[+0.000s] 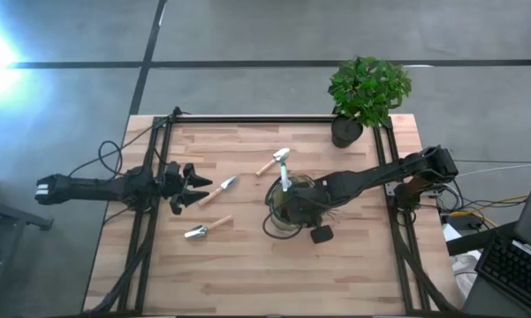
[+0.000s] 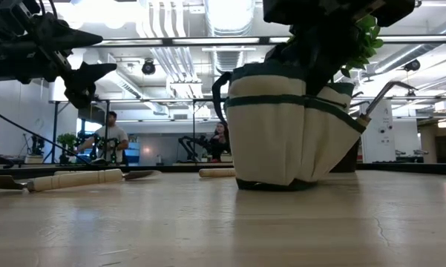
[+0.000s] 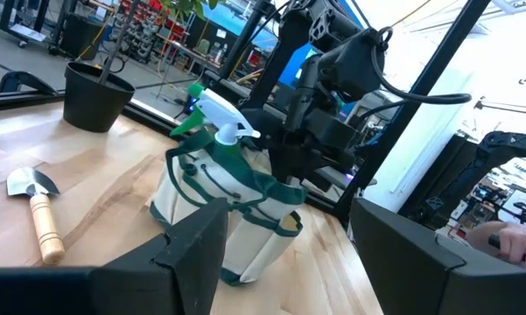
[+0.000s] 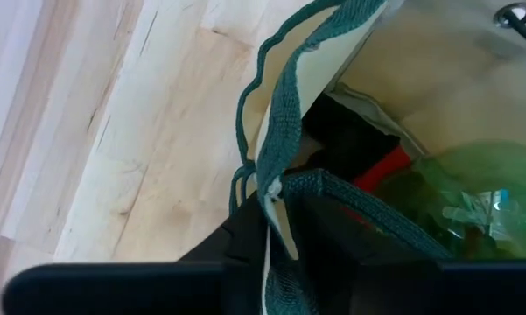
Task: Pick & Place Garden tools in Gardening bag
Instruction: Adjust the green gardening bag, then put the middle brown trowel into the green gardening bag
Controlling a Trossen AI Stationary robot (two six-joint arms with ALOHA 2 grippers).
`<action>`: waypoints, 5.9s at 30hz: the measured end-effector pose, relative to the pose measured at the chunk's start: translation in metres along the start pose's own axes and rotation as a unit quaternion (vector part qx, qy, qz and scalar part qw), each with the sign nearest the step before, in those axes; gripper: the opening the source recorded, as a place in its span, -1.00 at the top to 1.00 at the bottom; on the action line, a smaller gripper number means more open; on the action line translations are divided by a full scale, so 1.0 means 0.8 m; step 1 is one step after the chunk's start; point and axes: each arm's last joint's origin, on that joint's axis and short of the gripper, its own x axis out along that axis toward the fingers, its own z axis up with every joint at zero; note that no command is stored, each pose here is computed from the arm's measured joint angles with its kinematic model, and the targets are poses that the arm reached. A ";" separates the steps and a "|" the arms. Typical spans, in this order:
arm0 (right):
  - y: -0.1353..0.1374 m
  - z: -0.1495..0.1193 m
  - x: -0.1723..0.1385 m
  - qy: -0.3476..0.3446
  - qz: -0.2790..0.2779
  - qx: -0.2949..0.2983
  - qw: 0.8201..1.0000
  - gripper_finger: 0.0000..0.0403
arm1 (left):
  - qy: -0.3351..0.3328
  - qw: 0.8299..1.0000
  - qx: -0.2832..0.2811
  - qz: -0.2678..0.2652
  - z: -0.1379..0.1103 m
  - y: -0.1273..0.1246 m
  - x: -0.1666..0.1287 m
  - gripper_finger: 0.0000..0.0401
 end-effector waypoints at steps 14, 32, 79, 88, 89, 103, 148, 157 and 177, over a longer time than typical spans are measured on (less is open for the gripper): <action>0.003 0.009 -0.018 0.003 0.007 0.000 1.000 0.30 | 0.000 1.000 0.000 0.000 0.000 0.000 0.000 -0.22; 0.040 0.026 -0.078 -0.048 0.025 -0.068 0.996 0.34 | 0.000 1.000 0.000 0.000 0.000 0.000 0.000 -0.22; 0.052 -0.305 -0.191 -0.569 -0.124 0.057 0.811 0.96 | 0.000 1.000 0.000 0.000 0.000 0.000 0.000 -0.22; 0.048 -0.294 -0.140 -0.609 -0.130 0.039 0.782 0.96 | 0.003 1.000 0.000 0.001 -0.001 0.000 0.000 -0.22; 0.048 -0.292 -0.133 -0.601 -0.133 0.035 0.787 0.96 | 0.003 1.000 0.000 0.002 -0.001 0.000 0.000 -0.22; 0.033 -0.300 -0.061 -0.568 -0.160 0.083 0.803 0.96 | 0.010 1.000 -0.001 0.005 -0.002 0.001 0.000 -0.22; 0.009 -0.317 -0.030 -0.477 -0.194 0.190 0.836 0.96 | -0.093 0.984 -0.037 0.145 0.007 0.010 -0.002 -0.22; 0.009 -0.317 -0.031 -0.478 -0.193 0.190 0.836 0.96 | 0.014 0.983 -0.001 0.184 -0.007 0.016 -0.002 -0.22; 0.009 -0.317 -0.031 -0.478 -0.193 0.191 0.835 0.96 | 0.199 0.933 0.030 0.297 0.012 0.009 0.021 -0.22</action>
